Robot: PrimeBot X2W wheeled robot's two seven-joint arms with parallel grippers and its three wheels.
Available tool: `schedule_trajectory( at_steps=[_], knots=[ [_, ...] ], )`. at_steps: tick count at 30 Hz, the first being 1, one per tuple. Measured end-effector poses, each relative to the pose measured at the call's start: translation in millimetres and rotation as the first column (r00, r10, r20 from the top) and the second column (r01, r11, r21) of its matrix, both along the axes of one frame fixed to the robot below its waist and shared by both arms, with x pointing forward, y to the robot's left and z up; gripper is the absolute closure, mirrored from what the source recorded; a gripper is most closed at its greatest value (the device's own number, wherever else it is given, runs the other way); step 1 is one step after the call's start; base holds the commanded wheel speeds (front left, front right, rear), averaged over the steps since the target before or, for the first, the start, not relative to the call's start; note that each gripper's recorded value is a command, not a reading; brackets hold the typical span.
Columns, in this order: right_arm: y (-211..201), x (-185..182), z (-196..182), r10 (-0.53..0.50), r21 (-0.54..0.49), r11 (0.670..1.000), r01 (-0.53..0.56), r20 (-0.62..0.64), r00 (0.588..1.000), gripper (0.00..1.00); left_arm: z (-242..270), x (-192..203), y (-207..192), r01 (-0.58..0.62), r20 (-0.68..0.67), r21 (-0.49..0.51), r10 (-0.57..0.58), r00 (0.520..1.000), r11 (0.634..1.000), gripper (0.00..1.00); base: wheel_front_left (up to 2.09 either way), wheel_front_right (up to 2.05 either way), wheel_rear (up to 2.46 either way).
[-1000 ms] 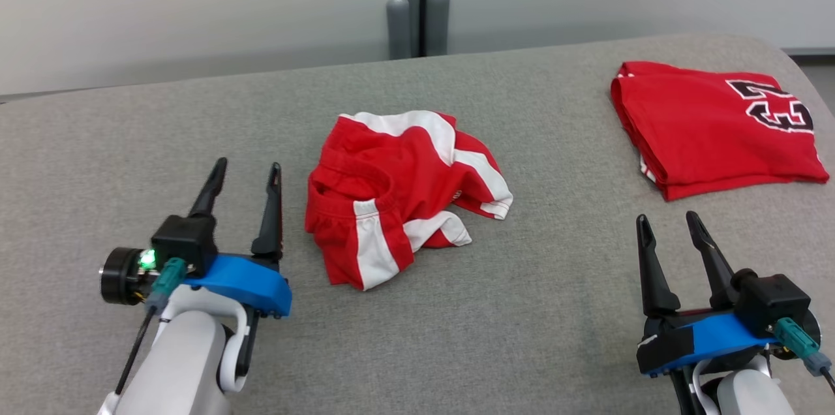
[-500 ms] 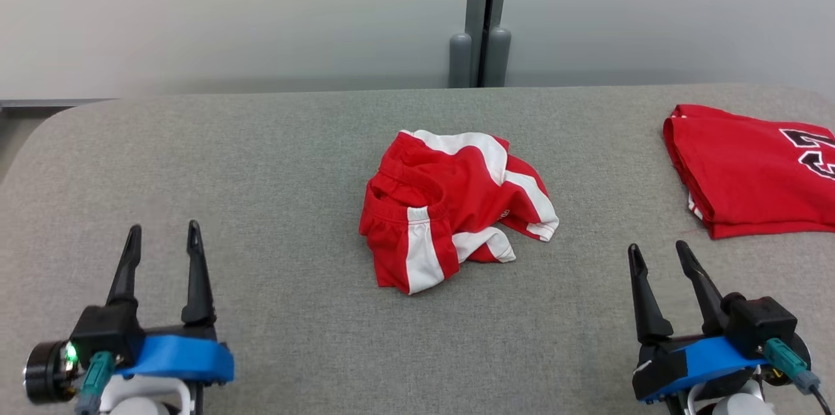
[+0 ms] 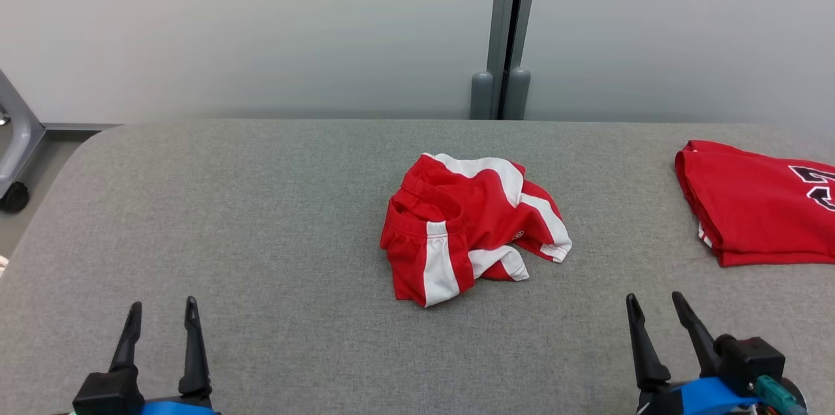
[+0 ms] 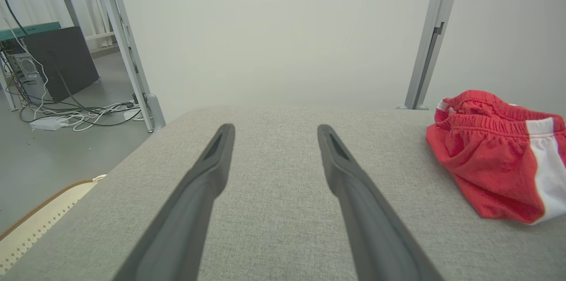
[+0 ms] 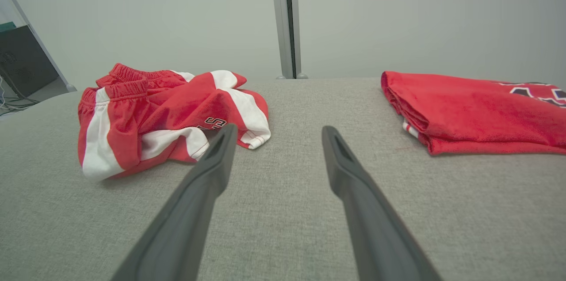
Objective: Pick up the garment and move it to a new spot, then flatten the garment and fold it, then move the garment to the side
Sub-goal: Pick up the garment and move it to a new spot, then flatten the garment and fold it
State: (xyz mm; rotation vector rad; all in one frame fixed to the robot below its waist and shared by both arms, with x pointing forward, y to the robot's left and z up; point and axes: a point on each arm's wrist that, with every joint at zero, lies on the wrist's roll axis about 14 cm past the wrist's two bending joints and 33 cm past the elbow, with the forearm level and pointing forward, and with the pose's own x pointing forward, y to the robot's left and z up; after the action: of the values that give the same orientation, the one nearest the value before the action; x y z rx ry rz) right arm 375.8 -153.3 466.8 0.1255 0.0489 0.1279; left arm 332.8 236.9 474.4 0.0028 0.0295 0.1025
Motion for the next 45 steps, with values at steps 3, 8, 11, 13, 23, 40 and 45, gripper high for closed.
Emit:
schedule_trajectory(
  at_steps=[3, 8, 11, 13, 23, 40, 45],
  knots=[
    [2.3, -5.3, -5.7, 0.008, 0.000, 1.000, -0.008, -0.019, 1.000, 0.00, -2.3, -3.3, -4.0, 0.013, -0.005, -0.005, -0.013, 1.000, 1.000, 0.00, 0.00, 0.00, 0.00],
    [8.5, -13.4, -15.9, 0.026, 0.006, 1.000, -0.026, -0.052, 0.998, 0.00, -7.0, -5.5, -9.5, 0.027, -0.017, -0.014, -0.027, 0.999, 1.000, 0.00, 0.00, 0.00, 0.00],
    [9.3, -17.9, -20.7, 0.029, 0.010, 1.000, -0.028, -0.067, 0.997, 0.00, -9.7, -5.6, -9.7, 0.031, -0.025, -0.014, -0.032, 0.999, 0.999, 0.00, 0.00, 0.00, 0.00],
    [9.7, -18.9, -21.1, 0.029, 0.011, 1.000, -0.029, -0.068, 0.997, 0.00, -10.1, -5.1, -10.3, 0.035, -0.026, -0.015, -0.036, 0.999, 0.999, 0.00, 0.00, 0.00, 0.00],
    [10.1, -20.7, -20.2, 0.030, 0.012, 0.999, -0.030, -0.066, 0.997, 0.00, -9.8, -3.2, -11.2, 0.041, -0.025, -0.012, -0.042, 0.999, 0.999, 0.00, 0.00, 0.00, 0.00],
    [9.7, -20.4, -20.3, 0.028, 0.017, 0.999, -0.027, -0.066, 0.997, 0.00, -5.0, -1.4, -14.9, 0.040, -0.008, -0.004, -0.040, 0.999, 0.999, 0.00, 0.00, 0.00, 0.00],
    [10.5, -19.9, -20.9, 0.031, 0.017, 0.999, -0.030, -0.068, 0.997, 0.00, -5.7, -1.9, -13.5, 0.034, -0.011, 0.000, -0.034, 0.999, 0.999, 0.00, 0.00, 0.00, 0.00]
  ],
)
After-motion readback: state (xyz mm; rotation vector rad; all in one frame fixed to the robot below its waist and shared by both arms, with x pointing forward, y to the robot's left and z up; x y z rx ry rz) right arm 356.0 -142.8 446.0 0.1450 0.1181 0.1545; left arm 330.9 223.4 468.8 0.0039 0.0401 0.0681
